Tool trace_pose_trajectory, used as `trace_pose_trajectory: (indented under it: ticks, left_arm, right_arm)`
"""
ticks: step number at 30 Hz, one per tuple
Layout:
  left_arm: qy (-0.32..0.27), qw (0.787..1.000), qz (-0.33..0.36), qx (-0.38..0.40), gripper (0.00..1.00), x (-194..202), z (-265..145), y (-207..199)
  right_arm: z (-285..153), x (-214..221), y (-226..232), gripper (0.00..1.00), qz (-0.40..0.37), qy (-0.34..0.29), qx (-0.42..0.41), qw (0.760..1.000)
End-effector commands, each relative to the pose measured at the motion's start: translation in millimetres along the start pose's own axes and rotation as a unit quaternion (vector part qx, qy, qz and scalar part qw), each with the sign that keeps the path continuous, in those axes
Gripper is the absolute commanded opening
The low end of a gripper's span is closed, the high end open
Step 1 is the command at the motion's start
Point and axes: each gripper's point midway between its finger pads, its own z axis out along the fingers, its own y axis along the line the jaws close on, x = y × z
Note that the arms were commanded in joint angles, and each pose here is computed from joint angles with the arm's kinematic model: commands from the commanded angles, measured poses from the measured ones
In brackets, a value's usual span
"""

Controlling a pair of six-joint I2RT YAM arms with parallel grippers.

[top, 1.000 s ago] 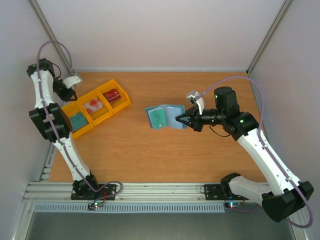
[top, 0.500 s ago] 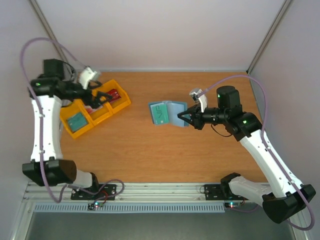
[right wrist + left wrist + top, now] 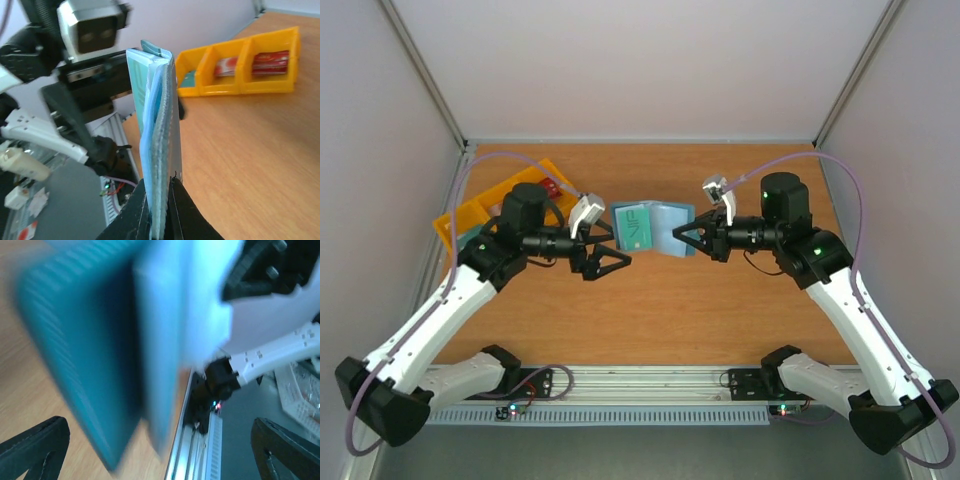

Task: Take the credit cards out of the card holder

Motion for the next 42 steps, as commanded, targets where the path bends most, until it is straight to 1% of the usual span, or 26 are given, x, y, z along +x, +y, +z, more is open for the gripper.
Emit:
trace_pose_trajectory:
  ticks: [1,4,7,8,10,12,14,15,16,17,19,20,22,24,26,27,29,31,33,35,36,37,39,42]
  left_arm:
    - [-0.078,0.996,-0.034,0.013,1.0,-40.0,12.0,9.8]
    - [-0.075,0.996,-0.034,0.019,0.99,-33.8,16.4,13.6]
    - [-0.076,0.997,-0.021,0.022,0.99,-29.5,14.3,17.4]
    - [-0.078,0.996,-0.018,0.031,0.96,-28.5,12.3,15.7]
    - [-0.09,0.993,-0.004,0.069,0.8,-33.1,7.0,3.1]
    - [-0.091,0.988,0.022,0.124,0.61,-34.9,1.9,-18.2]
    - [-0.079,0.983,0.022,0.166,0.31,-31.2,-1.6,-34.6]
    - [-0.074,0.981,0.023,0.177,0.19,-29.0,-2.5,-39.5]
    - [-0.073,0.98,0.028,0.183,0.08,-27.3,-3.3,-42.8]
    - [-0.075,0.98,0.03,0.181,0.01,-26.9,-3.4,-43.2]
    - [-0.082,0.982,0.026,0.166,0.0,-27.2,-3.0,-39.4]
    - [-0.086,0.984,0.022,0.156,0.0,-27.0,-2.4,-36.4]
    - [-0.096,0.989,-0.01,0.113,0.0,-25.1,1.2,-20.2]
    - [-0.107,0.992,-0.055,0.044,0.0,-22.1,4.9,5.8]
    - [-0.113,0.988,-0.101,-0.043,0.0,-14.8,5.1,37.6]
    - [-0.115,0.985,-0.109,-0.071,0.0,-12.9,4.0,46.8]
    - [-0.107,0.983,-0.098,-0.109,0.0,-7.2,3.5,56.3]
    - [-0.095,0.983,-0.079,-0.133,0.0,-0.9,5.8,61.0]
    - [-0.082,0.983,-0.081,-0.142,0.0,6.5,10.2,65.0]
    - [-0.075,0.985,-0.082,-0.135,0.0,11.0,15.4,62.9]
    - [-0.076,0.986,-0.079,-0.125,0.0,10.5,17.2,59.5]
    - [-0.079,0.989,-0.074,-0.102,0.0,8.7,19.0,51.4]
    - [-0.095,0.993,-0.058,-0.051,0.0,0.0,20.6,33.6]
    - [-0.113,0.993,-0.011,0.043,0.0,-11.9,17.9,-2.4]
  right_arm:
    - [2.7,-1.5,30.0,0.01,-0.015,0.009,-0.075,0.997]
    - [2.0,2.7,41.5,0.01,-0.025,0.018,-0.116,0.993]
    - [-0.6,4.0,44.6,0.01,-0.042,0.017,-0.118,0.992]
    - [-1.2,3.8,46.0,0.01,-0.047,0.017,-0.121,0.991]
    - [-1.6,3.2,50.4,0.01,-0.052,0.02,-0.137,0.989]
    - [-0.1,2.2,51.4,0.01,-0.052,0.022,-0.146,0.988]
    - [1.9,1.6,49.2,0.01,-0.051,0.024,-0.145,0.988]
    - [2.4,1.6,48.8,0.01,-0.051,0.024,-0.146,0.988]
    - [3.3,1.5,48.0,0.01,-0.051,0.025,-0.147,0.988]
    - [3.8,0.9,47.8,0.01,-0.051,0.024,-0.147,0.987]
    - [5.7,-0.2,43.8,0.01,-0.051,0.024,-0.138,0.989]
    - [6.7,-0.9,38.6,0.05,-0.05,0.024,-0.122,0.991]
    - [8.3,-1.7,14.6,0.22,-0.038,0.028,-0.047,0.998]
    - [-1.1,-9.7,-22.1,0.31,-0.022,0.023,0.072,0.997]
    - [-20.0,-18.7,-50.6,0.34,-0.007,0.014,0.168,0.986]
    - [-29.1,-24.9,-56.6,0.34,-0.01,0.007,0.202,0.979]
    - [-42.0,-37.7,-53.9,0.33,-0.023,-0.012,0.229,0.973]
    - [-43.7,-49.5,-36.2,0.25,-0.037,-0.042,0.201,0.978]
    - [-27.6,-50.3,-10.5,0.2,-0.065,-0.052,0.142,0.986]
    - [5.4,-32.4,28.6,0.2,-0.112,-0.028,0.049,0.992]
    - [19.7,-21.8,38.2,0.21,-0.119,-0.012,0.013,0.993]
    - [32.2,-13.0,49.4,0.21,-0.113,0.005,-0.036,0.993]
    - [51.1,0.7,49.1,0.18,-0.081,0.039,-0.079,0.993]
    - [63.6,14.0,35.2,0.16,-0.07,0.064,-0.074,0.993]
